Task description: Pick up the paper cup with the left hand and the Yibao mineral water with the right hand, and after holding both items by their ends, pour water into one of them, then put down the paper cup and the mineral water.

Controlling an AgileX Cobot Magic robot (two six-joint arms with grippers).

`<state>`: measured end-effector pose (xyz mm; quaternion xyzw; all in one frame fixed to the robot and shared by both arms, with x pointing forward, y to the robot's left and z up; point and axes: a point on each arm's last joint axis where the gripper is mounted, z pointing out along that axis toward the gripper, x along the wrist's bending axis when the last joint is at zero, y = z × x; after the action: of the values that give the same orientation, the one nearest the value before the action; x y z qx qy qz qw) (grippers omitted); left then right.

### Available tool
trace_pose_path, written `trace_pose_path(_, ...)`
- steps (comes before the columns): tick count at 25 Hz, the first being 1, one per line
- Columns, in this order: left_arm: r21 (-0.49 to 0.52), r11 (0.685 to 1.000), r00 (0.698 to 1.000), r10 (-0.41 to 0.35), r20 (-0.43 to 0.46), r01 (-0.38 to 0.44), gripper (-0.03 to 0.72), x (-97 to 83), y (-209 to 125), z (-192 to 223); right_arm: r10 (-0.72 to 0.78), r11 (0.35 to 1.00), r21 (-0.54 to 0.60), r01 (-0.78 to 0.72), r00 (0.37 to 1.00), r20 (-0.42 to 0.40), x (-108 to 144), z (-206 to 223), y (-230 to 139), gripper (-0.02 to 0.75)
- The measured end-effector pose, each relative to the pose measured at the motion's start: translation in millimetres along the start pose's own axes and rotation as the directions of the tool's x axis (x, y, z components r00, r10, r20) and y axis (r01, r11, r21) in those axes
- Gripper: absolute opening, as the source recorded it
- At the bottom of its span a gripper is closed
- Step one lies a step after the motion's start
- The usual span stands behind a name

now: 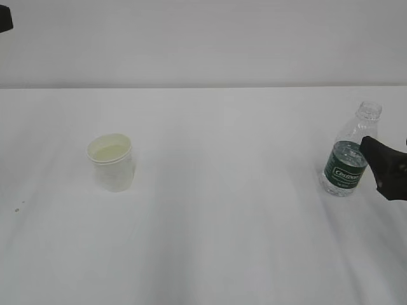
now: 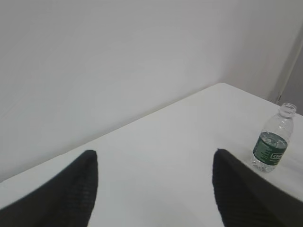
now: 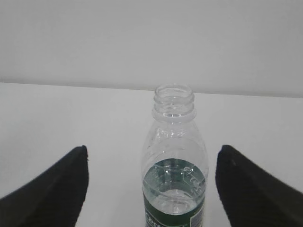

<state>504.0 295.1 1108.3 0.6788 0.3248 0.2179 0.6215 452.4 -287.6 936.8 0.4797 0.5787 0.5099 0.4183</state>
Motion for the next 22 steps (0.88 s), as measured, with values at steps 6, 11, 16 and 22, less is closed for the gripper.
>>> trace_pose_path(6, -0.003, 1.000, 1.000, -0.012, -0.004, 0.012, 0.538, -6.6, 5.7, -4.3, 0.014, 1.000, -0.020, -0.014, 1.000, 0.000, 0.3, -1.8, 4.2, 0.633)
trace_pose_path(11, 0.020, 1.000, 1.000, -0.004, 0.000, 0.004, 0.538, -10.7, 6.2, -6.5, 0.019, 0.999, -0.032, -0.020, 1.000, -0.011, 1.9, -4.4, 6.7, 0.631)
trace_pose_path(16, 0.013, 1.000, 1.000, 0.011, 0.000, -0.011, 0.538, -16.9, 11.1, -10.3, 0.014, 0.999, -0.051, -0.015, 1.000, -0.017, 2.7, -6.2, 10.8, 0.630)
trace_pose_path(22, -0.009, 0.999, 0.999, 0.033, 0.001, -0.033, 0.538, -27.3, 19.8, -16.6, 0.005, 0.996, -0.093, -0.006, 1.000, -0.016, 3.4, -9.6, 19.3, 0.626)
